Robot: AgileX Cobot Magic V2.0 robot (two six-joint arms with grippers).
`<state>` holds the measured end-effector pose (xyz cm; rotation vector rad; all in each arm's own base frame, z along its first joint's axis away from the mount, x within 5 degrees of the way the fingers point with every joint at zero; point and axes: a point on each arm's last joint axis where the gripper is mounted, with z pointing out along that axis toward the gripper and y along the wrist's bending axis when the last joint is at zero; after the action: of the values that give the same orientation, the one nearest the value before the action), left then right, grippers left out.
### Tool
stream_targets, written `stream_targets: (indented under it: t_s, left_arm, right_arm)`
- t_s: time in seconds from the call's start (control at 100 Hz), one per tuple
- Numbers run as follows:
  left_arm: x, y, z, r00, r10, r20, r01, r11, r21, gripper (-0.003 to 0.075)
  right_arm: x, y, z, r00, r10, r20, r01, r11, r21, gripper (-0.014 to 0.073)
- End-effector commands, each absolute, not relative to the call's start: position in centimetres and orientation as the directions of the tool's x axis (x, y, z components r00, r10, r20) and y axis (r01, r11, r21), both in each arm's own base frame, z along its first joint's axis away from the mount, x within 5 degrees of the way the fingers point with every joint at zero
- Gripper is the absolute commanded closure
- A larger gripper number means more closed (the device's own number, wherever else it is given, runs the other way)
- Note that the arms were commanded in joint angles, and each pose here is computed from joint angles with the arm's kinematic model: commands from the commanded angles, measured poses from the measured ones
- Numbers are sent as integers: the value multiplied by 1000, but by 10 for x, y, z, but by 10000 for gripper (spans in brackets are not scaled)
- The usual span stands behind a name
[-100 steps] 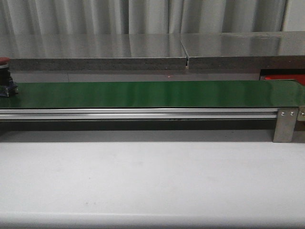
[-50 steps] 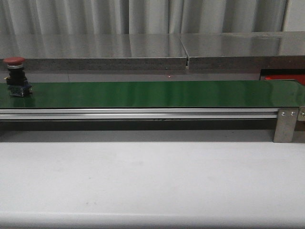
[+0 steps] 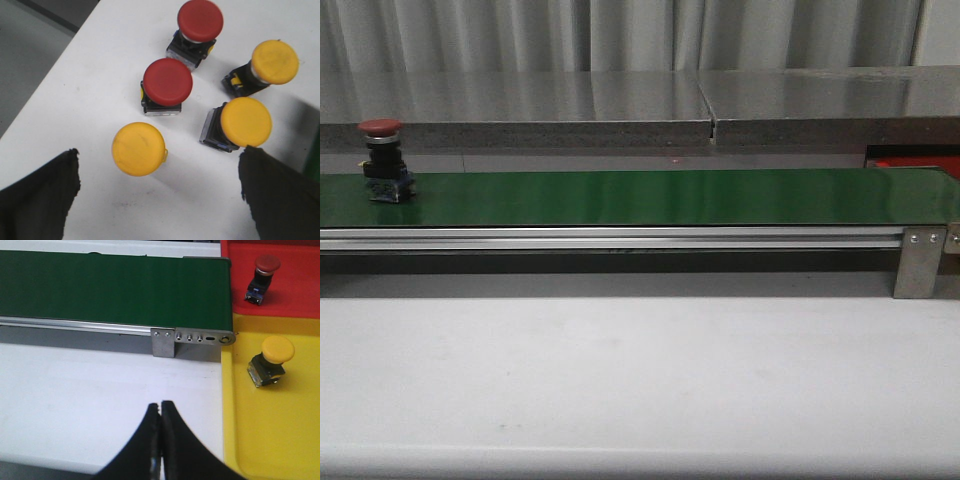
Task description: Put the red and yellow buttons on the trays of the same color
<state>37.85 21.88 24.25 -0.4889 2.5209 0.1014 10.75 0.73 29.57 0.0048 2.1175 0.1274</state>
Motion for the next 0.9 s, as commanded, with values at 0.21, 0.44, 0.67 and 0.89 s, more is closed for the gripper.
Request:
stream_targets:
  t_s: [0.21, 0.44, 0.67, 0.89]
  left_arm:
    - [392, 231, 233, -741, -273, -613, -359, 933, 18, 99]
    - [404, 239, 223, -741, -264, -617, -358, 933, 30, 99]
    - [407, 241, 217, -745, -267, -612, -358, 933, 29, 111]
    - [407, 241, 214, -752, -270, -601, -356, 934, 26, 318]
  right_arm:
    - [110, 7, 309, -445, 58, -894, -48, 995, 89, 662]
    - [110, 7, 309, -446, 58, -893, -48, 995, 89, 662]
    - [110, 7, 309, -446, 58, -893, -48, 995, 89, 662]
    - [110, 7, 309, -446, 58, -893, -48, 995, 89, 662]
